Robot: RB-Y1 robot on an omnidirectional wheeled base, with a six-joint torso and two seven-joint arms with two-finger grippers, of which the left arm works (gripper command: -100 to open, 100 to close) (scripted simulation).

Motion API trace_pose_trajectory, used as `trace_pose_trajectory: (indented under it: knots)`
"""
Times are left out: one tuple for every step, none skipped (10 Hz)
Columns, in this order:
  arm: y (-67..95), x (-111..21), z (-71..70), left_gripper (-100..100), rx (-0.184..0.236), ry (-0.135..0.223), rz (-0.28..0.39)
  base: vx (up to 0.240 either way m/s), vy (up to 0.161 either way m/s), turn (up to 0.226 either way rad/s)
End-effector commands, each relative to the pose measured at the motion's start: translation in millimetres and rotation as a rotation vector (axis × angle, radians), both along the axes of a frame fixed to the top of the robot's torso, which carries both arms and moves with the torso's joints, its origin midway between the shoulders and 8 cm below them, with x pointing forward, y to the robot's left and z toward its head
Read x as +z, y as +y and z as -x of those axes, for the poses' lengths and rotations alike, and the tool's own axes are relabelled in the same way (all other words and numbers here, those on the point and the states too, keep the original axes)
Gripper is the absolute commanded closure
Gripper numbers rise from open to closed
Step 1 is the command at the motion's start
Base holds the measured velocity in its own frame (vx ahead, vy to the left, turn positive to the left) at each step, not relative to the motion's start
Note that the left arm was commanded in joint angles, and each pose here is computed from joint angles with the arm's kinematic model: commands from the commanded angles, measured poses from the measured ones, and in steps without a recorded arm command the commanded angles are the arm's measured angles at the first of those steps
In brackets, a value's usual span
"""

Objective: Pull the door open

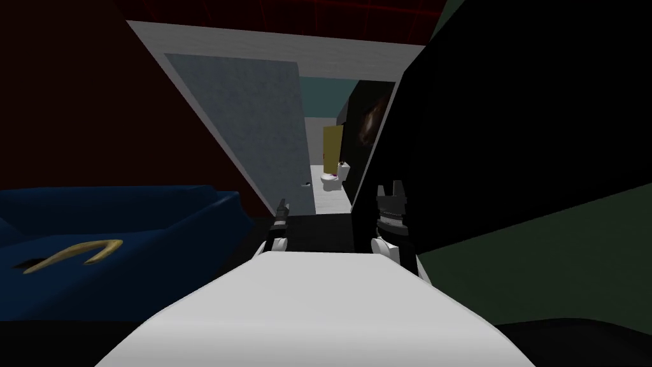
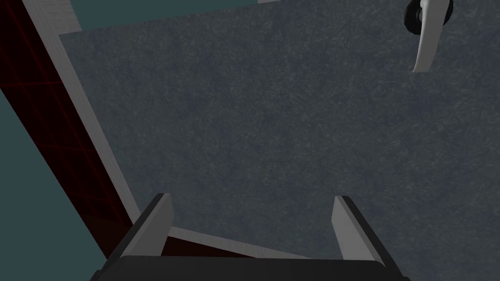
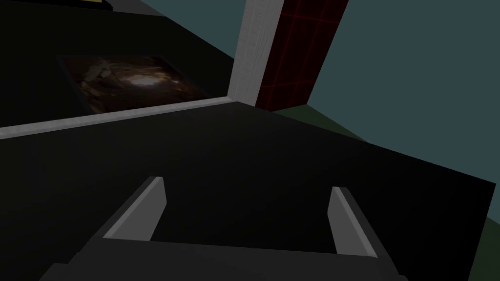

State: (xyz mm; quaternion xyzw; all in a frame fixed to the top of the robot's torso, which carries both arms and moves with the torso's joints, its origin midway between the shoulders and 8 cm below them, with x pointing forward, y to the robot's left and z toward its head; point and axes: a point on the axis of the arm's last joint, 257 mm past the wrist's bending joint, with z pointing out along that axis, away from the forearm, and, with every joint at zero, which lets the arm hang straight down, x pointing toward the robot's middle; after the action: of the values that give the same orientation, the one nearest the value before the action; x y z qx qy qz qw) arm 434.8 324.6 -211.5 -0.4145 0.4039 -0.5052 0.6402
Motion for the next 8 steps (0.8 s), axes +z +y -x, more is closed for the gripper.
trace_pose_trajectory:
  knots:
    - [1.4, -13.4, -0.3, -100, 0.0, 0.021, 0.01, 0.111, 0.013, -0.056]
    - [2.7, -21.1, -1.5, -100, 0.0, 0.034, 0.016, 0.106, 0.024, -0.05]
    - [4.1, -28.8, -2.6, -100, 0.0, 0.046, 0.022, 0.091, 0.008, -0.052]
    - [5.4, -35.3, -3.8, -100, 0.0, 0.057, 0.027, 0.082, 0.012, -0.048]
    - [6.8, -43.8, -4.5, -100, 0.001, 0.071, 0.033, 0.098, 0.035, -0.054]
    - [8.2, -51.1, -5.3, -100, 0.002, 0.083, 0.039, 0.113, 0.031, -0.048]
    - [9.5, -58.3, -5.9, -100, 0.003, 0.096, 0.045, 0.103, 0.026, -0.047]
    - [10.9, -65.5, -6.4, -100, 0.004, 0.108, 0.051, 0.102, 0.017, -0.053]
